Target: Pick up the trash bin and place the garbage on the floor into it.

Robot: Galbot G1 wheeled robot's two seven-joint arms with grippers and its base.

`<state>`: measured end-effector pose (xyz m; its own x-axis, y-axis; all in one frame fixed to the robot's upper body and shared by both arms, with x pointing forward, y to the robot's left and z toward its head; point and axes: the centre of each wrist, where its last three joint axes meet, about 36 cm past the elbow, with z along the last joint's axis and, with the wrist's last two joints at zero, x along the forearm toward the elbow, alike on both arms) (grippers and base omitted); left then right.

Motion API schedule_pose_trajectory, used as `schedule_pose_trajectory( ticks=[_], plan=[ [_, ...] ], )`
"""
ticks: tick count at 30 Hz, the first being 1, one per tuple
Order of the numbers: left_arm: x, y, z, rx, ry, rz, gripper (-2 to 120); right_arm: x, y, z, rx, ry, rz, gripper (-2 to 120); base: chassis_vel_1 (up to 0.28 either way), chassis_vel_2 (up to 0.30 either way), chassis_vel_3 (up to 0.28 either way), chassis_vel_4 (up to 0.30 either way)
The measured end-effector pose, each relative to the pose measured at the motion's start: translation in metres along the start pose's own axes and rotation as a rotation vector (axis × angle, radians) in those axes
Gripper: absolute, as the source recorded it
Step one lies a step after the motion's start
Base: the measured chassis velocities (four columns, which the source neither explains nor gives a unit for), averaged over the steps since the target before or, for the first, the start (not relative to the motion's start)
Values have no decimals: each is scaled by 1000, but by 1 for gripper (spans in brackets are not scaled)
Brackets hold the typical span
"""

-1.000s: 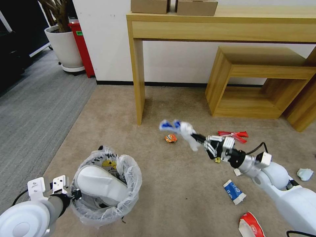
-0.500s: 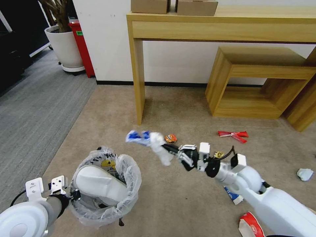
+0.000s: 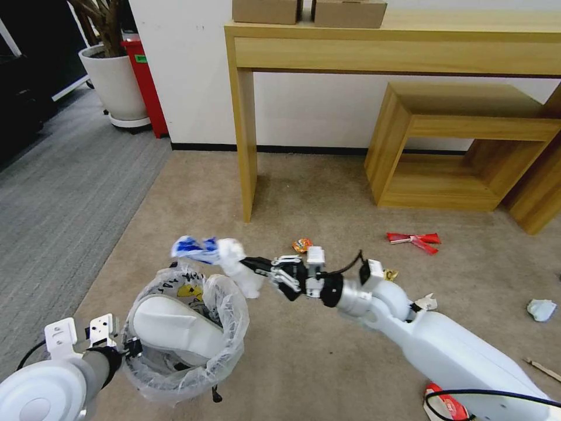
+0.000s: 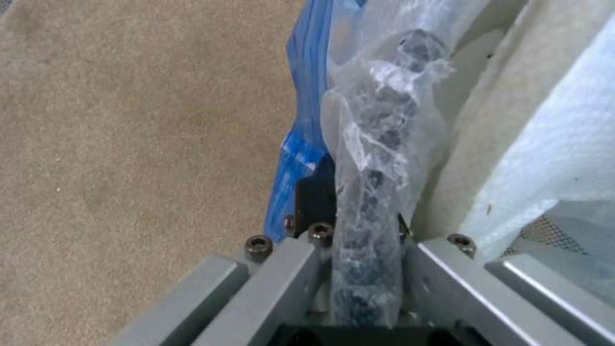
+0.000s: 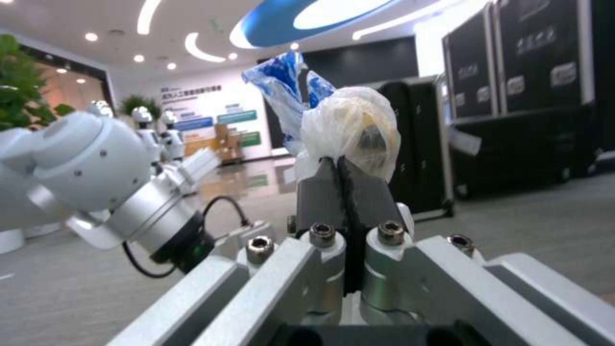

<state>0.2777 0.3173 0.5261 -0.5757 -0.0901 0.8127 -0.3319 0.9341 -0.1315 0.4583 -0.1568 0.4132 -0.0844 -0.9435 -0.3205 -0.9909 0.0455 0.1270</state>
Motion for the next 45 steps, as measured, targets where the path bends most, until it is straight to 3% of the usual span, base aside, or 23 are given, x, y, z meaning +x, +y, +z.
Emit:
schedule_pose_trajectory(
  ticks=[12,20,24,29,32,34,37,45],
  plan=[
    [-7,3,-4,7,-2,-10,0,-34,-4,54,-90,55,-37,0,0,0,0,0],
    [-10,4,-4,7,1,-12,0,-30,-2,60,-82,72,-32,3,0,0,0,0],
    [-11,3,-3,6,4,-10,0,-22,-4,54,-72,81,-35,22,0,0,0,0],
    [-11,3,-3,5,4,-11,0,-20,-1,57,-77,87,-32,35,0,0,0,0],
    [-11,3,-2,4,7,-12,0,-20,1,59,-77,93,-30,52,0,0,0,0],
    [-11,3,-1,4,7,-13,0,-20,1,59,-75,94,-29,54,0,0,0,0],
    [-9,3,-1,2,6,-14,0,-20,0,56,-65,93,-9,70,0,0,0,0],
    [-7,3,1,0,5,-12,0,-11,-3,43,-27,66,67,97,0,0,0,0]
  ],
)
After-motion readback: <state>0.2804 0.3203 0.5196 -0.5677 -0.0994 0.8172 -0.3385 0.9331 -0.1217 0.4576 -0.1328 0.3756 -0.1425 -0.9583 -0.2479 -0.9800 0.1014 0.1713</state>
